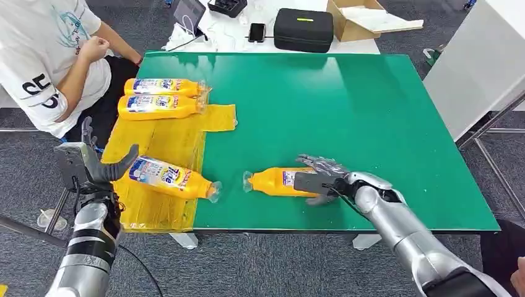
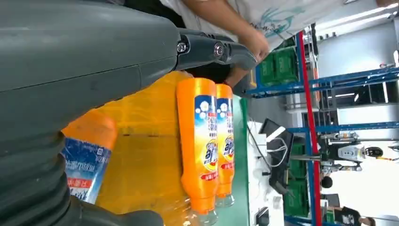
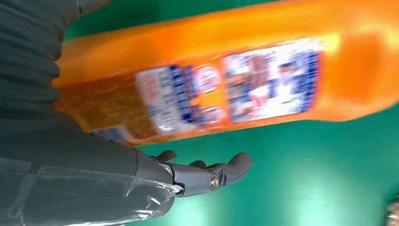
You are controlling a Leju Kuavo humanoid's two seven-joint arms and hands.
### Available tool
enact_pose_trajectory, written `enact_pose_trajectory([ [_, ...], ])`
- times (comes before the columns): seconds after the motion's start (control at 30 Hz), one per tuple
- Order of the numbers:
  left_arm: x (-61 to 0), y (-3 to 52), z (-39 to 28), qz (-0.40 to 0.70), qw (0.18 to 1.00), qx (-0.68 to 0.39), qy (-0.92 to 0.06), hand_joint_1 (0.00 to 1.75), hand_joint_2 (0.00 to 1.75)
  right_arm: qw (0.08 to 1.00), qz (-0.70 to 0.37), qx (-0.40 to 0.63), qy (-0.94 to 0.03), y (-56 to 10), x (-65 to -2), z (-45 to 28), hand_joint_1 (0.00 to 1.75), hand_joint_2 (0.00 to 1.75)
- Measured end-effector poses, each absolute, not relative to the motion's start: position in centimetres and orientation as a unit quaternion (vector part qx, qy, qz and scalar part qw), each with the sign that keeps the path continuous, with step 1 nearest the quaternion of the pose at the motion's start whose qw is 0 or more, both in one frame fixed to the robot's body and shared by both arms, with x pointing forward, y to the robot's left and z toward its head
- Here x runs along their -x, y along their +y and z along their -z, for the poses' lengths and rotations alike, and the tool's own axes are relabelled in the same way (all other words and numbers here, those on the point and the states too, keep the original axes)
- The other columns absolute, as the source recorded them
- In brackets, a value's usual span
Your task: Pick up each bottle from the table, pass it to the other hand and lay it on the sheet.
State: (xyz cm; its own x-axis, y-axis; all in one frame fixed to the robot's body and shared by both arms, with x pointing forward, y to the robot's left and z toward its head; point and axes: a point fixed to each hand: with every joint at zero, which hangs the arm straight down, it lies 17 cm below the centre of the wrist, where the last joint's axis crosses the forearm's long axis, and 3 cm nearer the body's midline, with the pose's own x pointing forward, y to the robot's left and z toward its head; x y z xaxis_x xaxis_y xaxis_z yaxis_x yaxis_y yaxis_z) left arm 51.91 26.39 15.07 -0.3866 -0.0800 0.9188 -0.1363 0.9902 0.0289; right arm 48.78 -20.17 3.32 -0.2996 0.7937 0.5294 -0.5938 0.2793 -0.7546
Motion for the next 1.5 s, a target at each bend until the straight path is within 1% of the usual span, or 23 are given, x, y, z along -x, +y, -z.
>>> enact_pose_trajectory([
  [0.47,-52.1,26.2,-15.0,-0.026,0.552,-0.062,-0.831,0.00,1.75,0.585,-0.609,0.115,-0.524,-22.5,-48.7,-3.0,0.00,1.75],
  [0.63,-52.0,26.1,-14.6,-0.026,0.556,-0.059,-0.829,0.00,1.75,0.588,-0.628,0.126,-0.494,-24.0,-48.2,-2.3,0.00,1.75],
  [0.8,-52.0,25.7,-14.2,-0.026,0.561,-0.053,-0.825,0.00,1.75,0.579,-0.651,0.130,-0.474,-23.6,-47.6,-1.3,0.00,1.75],
  [0.83,-52.0,25.5,-14.1,-0.025,0.562,-0.050,-0.825,0.00,1.75,0.575,-0.657,0.130,-0.470,-23.3,-47.5,-1.0,0.19,1.75],
  [0.87,-52.0,25.3,-14.0,-0.025,0.564,-0.047,-0.824,0.00,1.75,0.572,-0.661,0.131,-0.468,-22.8,-47.6,-0.8,0.99,1.75],
  [0.9,-52.1,25.0,-14.0,-0.024,0.565,-0.044,-0.823,0.00,1.75,0.570,-0.664,0.131,-0.466,-22.2,-47.6,-0.4,1.66,1.75],
  [0.93,-52.2,24.8,-13.9,-0.022,0.566,-0.043,-0.823,0.00,1.75,0.568,-0.666,0.131,-0.466,-21.7,-47.7,-0.1,1.75,1.75],
  [1.17,-52.6,23.3,-13.7,-0.021,0.574,-0.028,-0.818,0.00,1.75,0.560,-0.666,0.130,-0.476,-18.4,-48.5,0.9,1.75,1.75],
  [1.5,-52.6,22.3,-13.2,-0.016,0.580,-0.016,-0.814,0.00,1.75,0.566,-0.655,0.124,-0.485,-17.2,-48.5,1.5,1.75,1.75],
])
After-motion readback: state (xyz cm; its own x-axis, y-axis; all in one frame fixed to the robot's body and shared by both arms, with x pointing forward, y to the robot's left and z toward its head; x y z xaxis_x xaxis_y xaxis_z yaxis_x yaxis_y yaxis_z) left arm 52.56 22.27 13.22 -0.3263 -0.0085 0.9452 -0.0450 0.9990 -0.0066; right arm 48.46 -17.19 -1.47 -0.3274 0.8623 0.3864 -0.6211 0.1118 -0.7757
